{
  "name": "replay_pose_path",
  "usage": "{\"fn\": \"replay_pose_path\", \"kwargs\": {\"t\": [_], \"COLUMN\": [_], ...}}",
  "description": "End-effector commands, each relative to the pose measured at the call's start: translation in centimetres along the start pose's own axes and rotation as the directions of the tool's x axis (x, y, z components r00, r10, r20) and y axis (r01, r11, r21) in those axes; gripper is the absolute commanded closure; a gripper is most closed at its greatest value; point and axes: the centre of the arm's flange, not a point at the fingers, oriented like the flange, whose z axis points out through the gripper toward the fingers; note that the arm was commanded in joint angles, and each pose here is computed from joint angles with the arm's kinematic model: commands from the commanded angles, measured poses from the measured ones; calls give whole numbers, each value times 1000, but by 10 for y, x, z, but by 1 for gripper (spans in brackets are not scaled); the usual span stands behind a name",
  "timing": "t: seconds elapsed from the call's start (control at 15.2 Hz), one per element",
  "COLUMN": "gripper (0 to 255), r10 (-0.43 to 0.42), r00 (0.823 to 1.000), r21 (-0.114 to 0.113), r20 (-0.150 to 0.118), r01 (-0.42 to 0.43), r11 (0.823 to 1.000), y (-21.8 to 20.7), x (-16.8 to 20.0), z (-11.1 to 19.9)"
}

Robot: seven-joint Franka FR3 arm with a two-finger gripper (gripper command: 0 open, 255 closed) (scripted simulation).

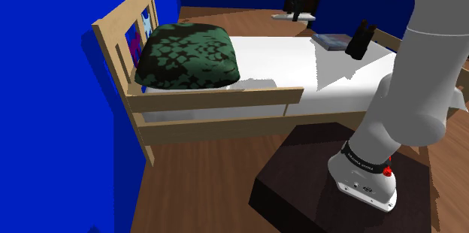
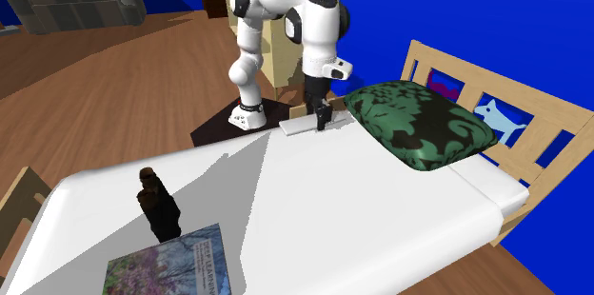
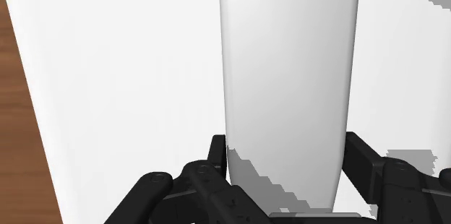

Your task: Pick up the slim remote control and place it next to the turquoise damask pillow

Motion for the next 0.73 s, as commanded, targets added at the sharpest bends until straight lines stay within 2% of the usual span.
{"fn": "replay_pose_path", "kwargs": {"t": [0.0,0.59,0.66], "gripper": [255,255,255], "r10": [0,0,0], "r00": [1000,1000,1000], "r21": [1,1,1], "r20": [-2,-2,-2], "r01": [0,0,0], "r11": [1000,1000,1000], "y": [15,79,79], "x": [23,130,131], "z": [-1,-2,3]}}
